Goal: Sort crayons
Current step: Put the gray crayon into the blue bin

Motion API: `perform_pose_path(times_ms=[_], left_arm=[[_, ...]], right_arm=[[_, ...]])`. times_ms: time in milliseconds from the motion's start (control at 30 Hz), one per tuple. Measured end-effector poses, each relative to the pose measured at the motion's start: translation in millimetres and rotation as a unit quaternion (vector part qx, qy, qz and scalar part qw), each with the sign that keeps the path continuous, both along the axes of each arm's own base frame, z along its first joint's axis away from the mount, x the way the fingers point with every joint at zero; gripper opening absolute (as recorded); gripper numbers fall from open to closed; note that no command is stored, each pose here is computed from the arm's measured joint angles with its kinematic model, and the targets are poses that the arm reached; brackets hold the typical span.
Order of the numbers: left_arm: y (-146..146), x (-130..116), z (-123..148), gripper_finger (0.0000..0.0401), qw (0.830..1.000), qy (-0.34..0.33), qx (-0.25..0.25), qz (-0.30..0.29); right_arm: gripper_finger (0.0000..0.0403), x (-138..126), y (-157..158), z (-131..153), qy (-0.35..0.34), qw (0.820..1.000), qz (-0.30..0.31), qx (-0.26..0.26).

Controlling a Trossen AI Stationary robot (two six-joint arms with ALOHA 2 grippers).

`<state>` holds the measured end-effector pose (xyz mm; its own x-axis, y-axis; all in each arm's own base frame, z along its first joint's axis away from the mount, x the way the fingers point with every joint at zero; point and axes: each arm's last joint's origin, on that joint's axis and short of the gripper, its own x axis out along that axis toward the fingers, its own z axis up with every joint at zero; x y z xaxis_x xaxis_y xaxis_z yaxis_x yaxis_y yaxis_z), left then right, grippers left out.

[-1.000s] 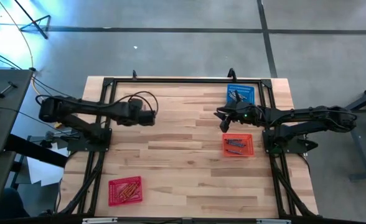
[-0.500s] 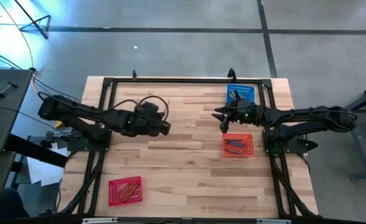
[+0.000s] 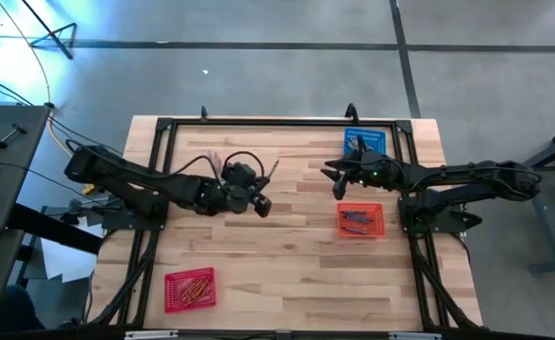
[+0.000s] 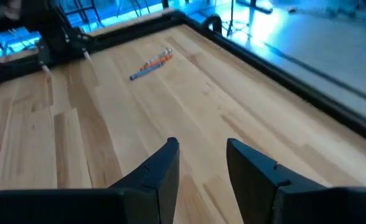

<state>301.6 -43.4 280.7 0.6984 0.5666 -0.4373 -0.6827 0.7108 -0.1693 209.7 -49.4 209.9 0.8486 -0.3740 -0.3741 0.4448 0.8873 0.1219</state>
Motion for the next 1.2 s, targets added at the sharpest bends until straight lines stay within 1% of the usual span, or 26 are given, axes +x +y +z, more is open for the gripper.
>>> perform_pose_path(times_ms=[100,167,333,600,633,733,767,900,1033,1100,1200], left_arm=[[0,3,-2,0.0001,1.000,-0.003,0.002,0.002],[-1,7,-6,0.0001,1.000,-0.003,0.005,0.007],[-2,15,-13,0.0001,1.000,-0.007,0.018,0.013],[-1,27,-11,0.0001,0.999,-0.030,0.042,0.001],[-1,28,-10,0.0001,0.998,-0.036,0.045,-0.001],[2,29,-8,0.0001,0.998,-0.043,0.047,0.002],[2,29,-8,0.0001,0.998,-0.047,0.046,0.002],[1,30,-6,0.0001,0.997,-0.057,0.044,0.004],[-5,29,-6,0.0001,0.997,-0.060,0.045,-0.002],[-8,28,-5,0.0001,0.997,-0.065,0.051,0.006],[-8,27,-4,0.0001,0.996,-0.066,0.062,0.025]], right_arm=[[0.0129,0,-1,1,0.006,1.000,0.000,-0.028],[0.0129,0,-2,2,0.002,0.999,-0.018,-0.036],[0.0129,0,-2,1,-0.009,0.999,-0.032,0.003],[0.0129,0,-1,1,0.000,1.000,-0.018,-0.022],[0.0129,1,-2,2,-0.008,1.000,-0.021,-0.016],[0.0129,1,-2,4,-0.041,0.998,-0.047,0.024],[0.0129,1,-2,4,-0.041,0.998,-0.047,0.023],[0.0129,1,-2,6,-0.033,0.999,-0.028,-0.009],[0.0129,-1,1,12,-0.048,0.999,0.006,-0.005],[0.0129,-3,2,15,-0.058,0.998,0.024,-0.001],[0.0129,-5,3,19,-0.069,0.997,0.029,-0.002]])
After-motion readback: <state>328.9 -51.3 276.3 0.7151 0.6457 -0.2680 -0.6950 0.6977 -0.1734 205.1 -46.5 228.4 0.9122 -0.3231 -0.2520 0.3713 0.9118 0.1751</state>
